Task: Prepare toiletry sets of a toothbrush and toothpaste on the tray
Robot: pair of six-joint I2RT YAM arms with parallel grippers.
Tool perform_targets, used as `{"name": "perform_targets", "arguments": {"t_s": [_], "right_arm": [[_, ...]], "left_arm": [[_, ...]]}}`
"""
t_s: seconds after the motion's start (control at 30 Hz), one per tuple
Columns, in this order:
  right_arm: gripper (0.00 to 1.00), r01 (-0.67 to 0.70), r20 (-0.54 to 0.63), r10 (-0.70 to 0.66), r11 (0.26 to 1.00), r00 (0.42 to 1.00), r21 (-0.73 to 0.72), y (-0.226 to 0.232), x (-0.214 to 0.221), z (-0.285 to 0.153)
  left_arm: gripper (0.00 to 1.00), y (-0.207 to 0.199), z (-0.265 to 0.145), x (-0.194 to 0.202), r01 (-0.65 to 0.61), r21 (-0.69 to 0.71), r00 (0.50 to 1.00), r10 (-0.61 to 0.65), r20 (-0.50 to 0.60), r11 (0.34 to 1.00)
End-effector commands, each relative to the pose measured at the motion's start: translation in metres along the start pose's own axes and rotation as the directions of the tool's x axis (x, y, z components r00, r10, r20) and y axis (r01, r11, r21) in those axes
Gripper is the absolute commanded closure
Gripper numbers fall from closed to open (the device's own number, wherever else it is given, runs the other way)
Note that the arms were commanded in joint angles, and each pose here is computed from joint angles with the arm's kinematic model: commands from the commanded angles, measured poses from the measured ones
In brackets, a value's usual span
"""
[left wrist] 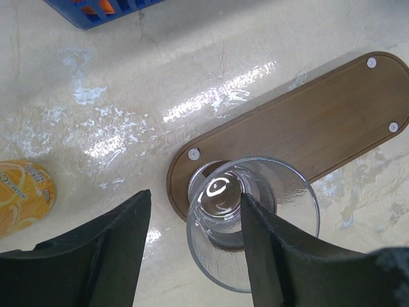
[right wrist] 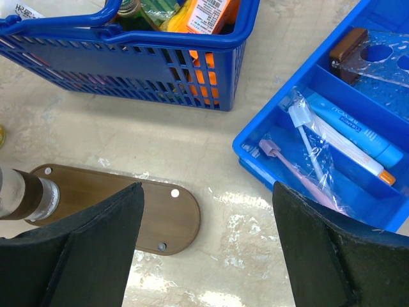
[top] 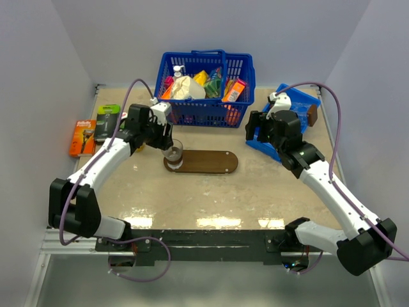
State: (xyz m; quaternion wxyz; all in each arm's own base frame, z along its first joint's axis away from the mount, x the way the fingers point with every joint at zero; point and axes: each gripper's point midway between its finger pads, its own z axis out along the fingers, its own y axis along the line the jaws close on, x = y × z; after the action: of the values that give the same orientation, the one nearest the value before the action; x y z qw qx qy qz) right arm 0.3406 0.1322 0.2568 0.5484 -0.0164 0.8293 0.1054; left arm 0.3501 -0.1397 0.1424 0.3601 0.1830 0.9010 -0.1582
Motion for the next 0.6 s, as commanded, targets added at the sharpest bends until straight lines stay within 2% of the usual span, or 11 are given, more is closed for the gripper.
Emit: {"name": "perform_targets", "arguments": {"t_s": [0.0,0.1,0.33,0.43,0.57], "right_arm": [[0.16,0.006,0.03,-0.006,1.0,1.0,0.005,-0.002,-0.01,-0.004],[0.16,0.005,0.027,-0.005,1.0,1.0,0.003,-0.001,-0.009,-0.004],[0.16,0.006,0.037,-0.007,1.0,0.999,0.014,-0.003,-0.013,-0.005],[0.16,0.007,0.039,-0.008,1.0,0.999,0.014,-0.003,-0.016,-0.007],[0.17,0.008,0.049,-0.01,0.999,0.999,0.038,-0.006,-0.023,-0.01]], "left_arm": [[0.38,-0.001,-0.02,-0.033,-0.025,-0.013,0.993,0.026,0.118,1.0],[0.42,0.001,-0.024,-0.035,-0.025,-0.026,0.992,0.028,0.126,0.999],[0.41,-0.001,-0.045,-0.054,-0.046,-0.05,0.981,0.054,0.188,0.998],[0.41,-0.001,-0.066,-0.075,-0.048,-0.079,0.955,0.069,0.289,0.996],[0.35,-0.005,-0.095,-0.113,-0.053,-0.106,0.878,0.097,0.469,0.993]]}}
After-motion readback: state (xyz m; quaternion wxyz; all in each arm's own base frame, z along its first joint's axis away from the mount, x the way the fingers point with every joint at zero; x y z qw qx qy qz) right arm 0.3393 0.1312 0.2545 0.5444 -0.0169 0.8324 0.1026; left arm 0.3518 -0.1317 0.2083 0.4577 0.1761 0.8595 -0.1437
